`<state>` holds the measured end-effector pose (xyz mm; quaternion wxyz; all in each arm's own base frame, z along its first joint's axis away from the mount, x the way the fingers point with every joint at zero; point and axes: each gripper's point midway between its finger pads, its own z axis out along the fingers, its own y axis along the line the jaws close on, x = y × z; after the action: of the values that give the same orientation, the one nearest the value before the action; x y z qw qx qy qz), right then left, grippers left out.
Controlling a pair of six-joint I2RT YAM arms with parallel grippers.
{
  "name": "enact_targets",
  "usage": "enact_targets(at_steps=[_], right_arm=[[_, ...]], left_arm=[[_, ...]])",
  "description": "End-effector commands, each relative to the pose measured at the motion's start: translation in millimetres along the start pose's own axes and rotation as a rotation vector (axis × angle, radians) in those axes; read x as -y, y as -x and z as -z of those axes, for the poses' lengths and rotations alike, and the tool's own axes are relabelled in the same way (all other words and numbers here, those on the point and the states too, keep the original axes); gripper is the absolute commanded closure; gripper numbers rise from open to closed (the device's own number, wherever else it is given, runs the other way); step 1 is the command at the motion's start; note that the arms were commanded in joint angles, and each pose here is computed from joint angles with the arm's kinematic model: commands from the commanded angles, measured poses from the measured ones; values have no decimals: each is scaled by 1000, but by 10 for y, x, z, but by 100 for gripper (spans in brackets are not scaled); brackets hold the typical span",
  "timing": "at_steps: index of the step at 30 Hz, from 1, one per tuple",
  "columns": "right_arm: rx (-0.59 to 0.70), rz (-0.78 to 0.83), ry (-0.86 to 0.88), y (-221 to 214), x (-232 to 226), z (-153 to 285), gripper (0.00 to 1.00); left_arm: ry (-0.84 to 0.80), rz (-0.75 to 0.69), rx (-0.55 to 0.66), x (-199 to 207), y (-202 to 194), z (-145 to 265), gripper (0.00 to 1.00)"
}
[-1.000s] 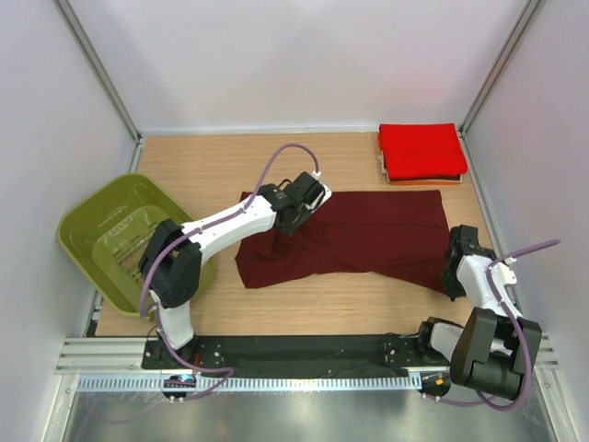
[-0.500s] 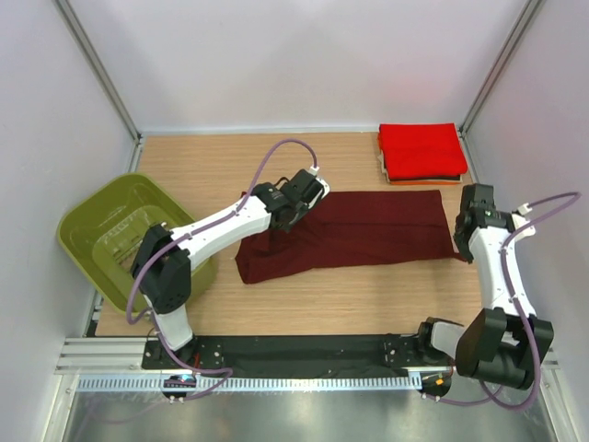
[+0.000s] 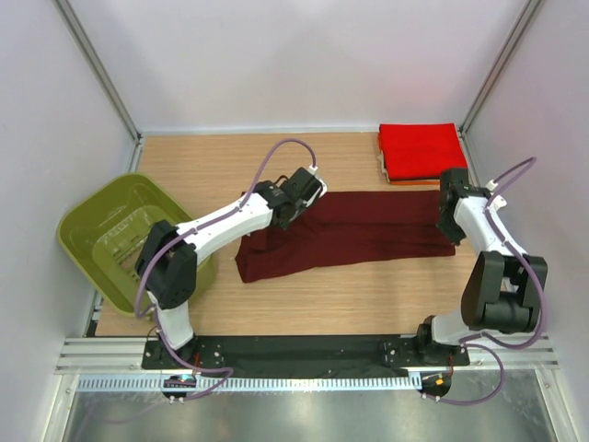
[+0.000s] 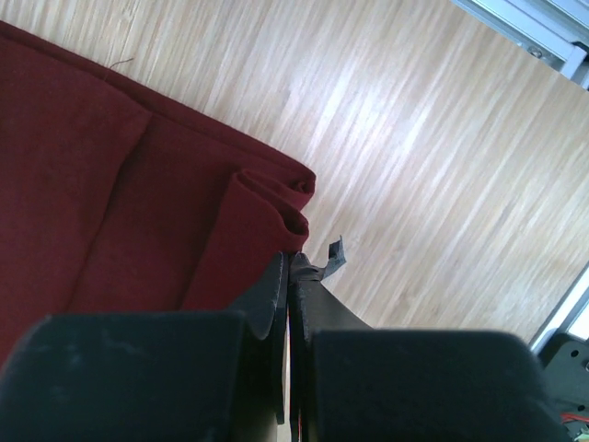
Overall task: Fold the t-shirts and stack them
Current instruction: Fold the tshirt
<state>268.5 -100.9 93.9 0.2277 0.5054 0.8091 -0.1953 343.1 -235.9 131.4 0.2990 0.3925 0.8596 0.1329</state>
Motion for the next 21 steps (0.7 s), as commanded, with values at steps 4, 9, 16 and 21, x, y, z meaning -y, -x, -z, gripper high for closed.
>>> enact_targets(at_steps=[4, 9, 16, 21], right_arm=[[47, 49, 16, 226, -302, -122, 99], [13, 88, 30, 231, -486, -207, 99], [-8, 93, 17, 246, -604, -286, 96], [-2, 90, 18, 308, -649, -261, 88]], left_arm=[[-22, 26, 20, -58, 203, -159, 100], [-43, 22, -13, 30, 193, -304, 100], [-10, 31, -38, 3, 181, -391, 100], [53, 64, -65, -168, 195, -439, 95]])
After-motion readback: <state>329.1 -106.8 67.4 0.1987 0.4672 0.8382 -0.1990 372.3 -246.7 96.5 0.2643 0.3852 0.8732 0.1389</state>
